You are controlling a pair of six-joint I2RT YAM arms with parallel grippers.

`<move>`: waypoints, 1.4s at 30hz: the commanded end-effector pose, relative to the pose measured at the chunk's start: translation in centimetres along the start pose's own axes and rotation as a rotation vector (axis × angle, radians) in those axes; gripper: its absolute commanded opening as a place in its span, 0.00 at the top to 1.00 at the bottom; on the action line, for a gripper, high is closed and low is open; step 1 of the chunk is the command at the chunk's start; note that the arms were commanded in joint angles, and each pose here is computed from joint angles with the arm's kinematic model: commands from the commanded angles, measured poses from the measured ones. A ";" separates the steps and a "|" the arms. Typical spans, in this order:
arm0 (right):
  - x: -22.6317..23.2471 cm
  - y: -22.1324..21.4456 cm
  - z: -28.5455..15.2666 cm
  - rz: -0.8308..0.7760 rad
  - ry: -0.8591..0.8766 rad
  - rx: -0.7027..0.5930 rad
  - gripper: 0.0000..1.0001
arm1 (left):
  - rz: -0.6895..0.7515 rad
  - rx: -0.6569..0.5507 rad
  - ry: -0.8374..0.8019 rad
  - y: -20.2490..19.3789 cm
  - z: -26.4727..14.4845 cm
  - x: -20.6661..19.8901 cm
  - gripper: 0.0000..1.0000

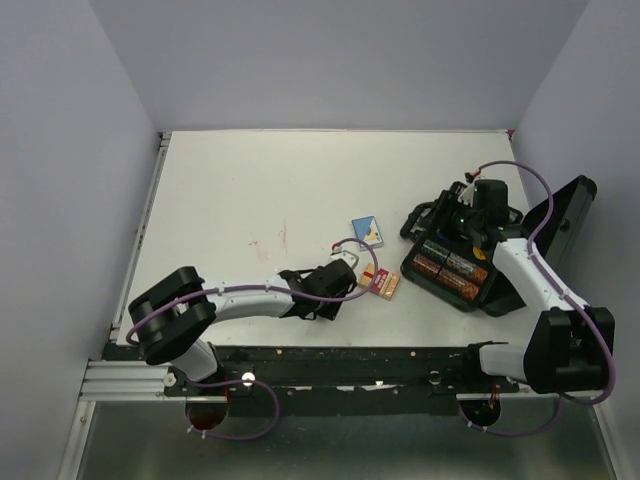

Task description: Pack up texas hold em set

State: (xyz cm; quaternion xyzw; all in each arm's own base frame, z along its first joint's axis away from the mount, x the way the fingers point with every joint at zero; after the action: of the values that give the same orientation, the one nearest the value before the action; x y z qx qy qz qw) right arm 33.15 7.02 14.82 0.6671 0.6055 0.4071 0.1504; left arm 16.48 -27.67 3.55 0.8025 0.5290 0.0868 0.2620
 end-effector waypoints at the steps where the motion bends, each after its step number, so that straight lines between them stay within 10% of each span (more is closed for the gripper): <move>1: 3.4 -2.8 -0.3 0.002 0.156 0.068 0.34 | -0.033 0.122 -0.045 -4.4 1.0 0.6 0.52; 32: 15.2 -21.4 2.3 0.152 0.438 0.526 0.48 | -0.116 0.061 -0.140 -5.0 1.0 1.3 0.55; 42: 12.5 -16.1 1.8 -0.044 0.171 0.325 0.40 | -0.096 0.012 -0.158 -4.3 0.3 1.4 0.45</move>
State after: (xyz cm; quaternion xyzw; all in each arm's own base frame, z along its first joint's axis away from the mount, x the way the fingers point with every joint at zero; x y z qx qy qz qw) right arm 20.14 24.82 5.54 0.6269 0.6736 0.3754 -0.1114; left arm 16.53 -28.15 3.89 0.7501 0.5416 0.0241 0.3786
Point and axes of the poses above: each gripper's point midway between its finger pads, its own z axis out along the fingers, its own x axis along the line the jaws close on, y = z × x, the point moved 2 cm from there along -z, back along the fingers, and after that the axes turned 7 degrees about -z, right-handed, at the moved point
